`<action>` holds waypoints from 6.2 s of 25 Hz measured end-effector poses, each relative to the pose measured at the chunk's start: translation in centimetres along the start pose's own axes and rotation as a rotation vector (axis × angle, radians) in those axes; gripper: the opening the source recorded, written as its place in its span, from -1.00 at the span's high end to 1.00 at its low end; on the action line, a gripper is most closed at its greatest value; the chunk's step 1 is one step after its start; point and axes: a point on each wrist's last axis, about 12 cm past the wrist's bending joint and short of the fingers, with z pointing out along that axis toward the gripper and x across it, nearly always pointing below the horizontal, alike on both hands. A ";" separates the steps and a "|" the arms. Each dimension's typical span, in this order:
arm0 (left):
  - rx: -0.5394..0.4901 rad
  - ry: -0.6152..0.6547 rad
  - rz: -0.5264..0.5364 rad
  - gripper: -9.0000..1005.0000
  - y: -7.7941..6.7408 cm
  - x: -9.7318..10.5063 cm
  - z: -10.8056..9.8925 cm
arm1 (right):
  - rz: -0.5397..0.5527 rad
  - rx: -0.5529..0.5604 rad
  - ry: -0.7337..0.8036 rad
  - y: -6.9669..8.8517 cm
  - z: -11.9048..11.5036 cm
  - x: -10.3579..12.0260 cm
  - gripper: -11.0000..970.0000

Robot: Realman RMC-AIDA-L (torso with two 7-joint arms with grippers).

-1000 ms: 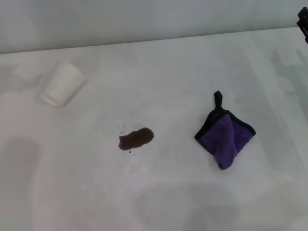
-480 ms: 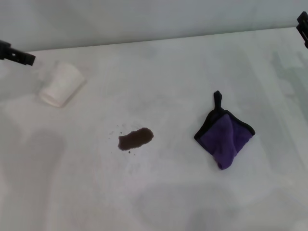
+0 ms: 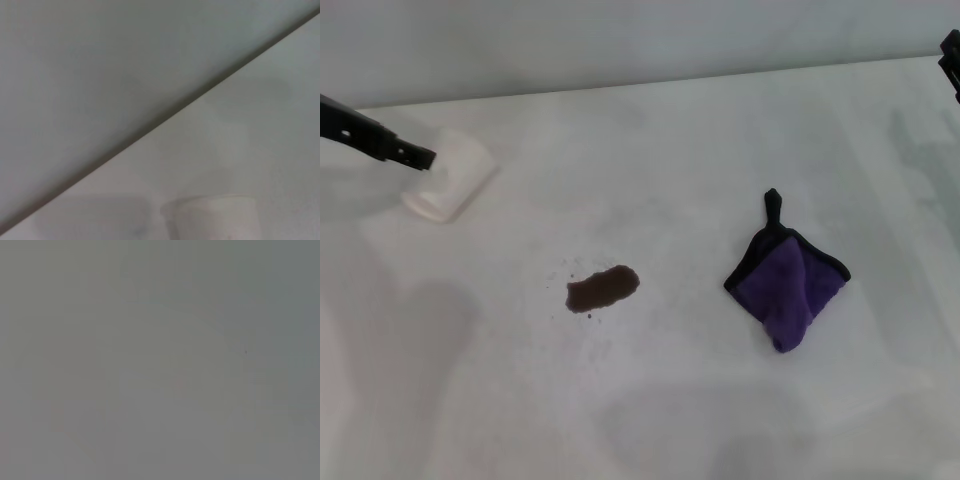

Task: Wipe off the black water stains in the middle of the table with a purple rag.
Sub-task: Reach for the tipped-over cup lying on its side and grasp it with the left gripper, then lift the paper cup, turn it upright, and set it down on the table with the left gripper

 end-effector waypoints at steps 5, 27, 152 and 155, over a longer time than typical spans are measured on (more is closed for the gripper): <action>-0.031 -0.006 -0.005 -0.74 -0.3 0.0 1.3 | -0.001 0.000 0.000 0.0 0.0 0.0 -0.64; -0.075 -0.064 -0.061 -0.74 -1.3 1.9 5.5 | 0.000 0.016 0.021 -0.2 0.0 0.2 -0.64; -0.317 -0.705 -0.273 -0.50 -13.8 19.4 10.6 | -0.035 -0.005 0.031 -0.2 0.8 -0.2 -0.64; -0.319 -0.698 -0.283 -0.50 -13.9 19.8 10.6 | -0.035 -0.005 0.030 -0.2 0.8 -0.2 -0.64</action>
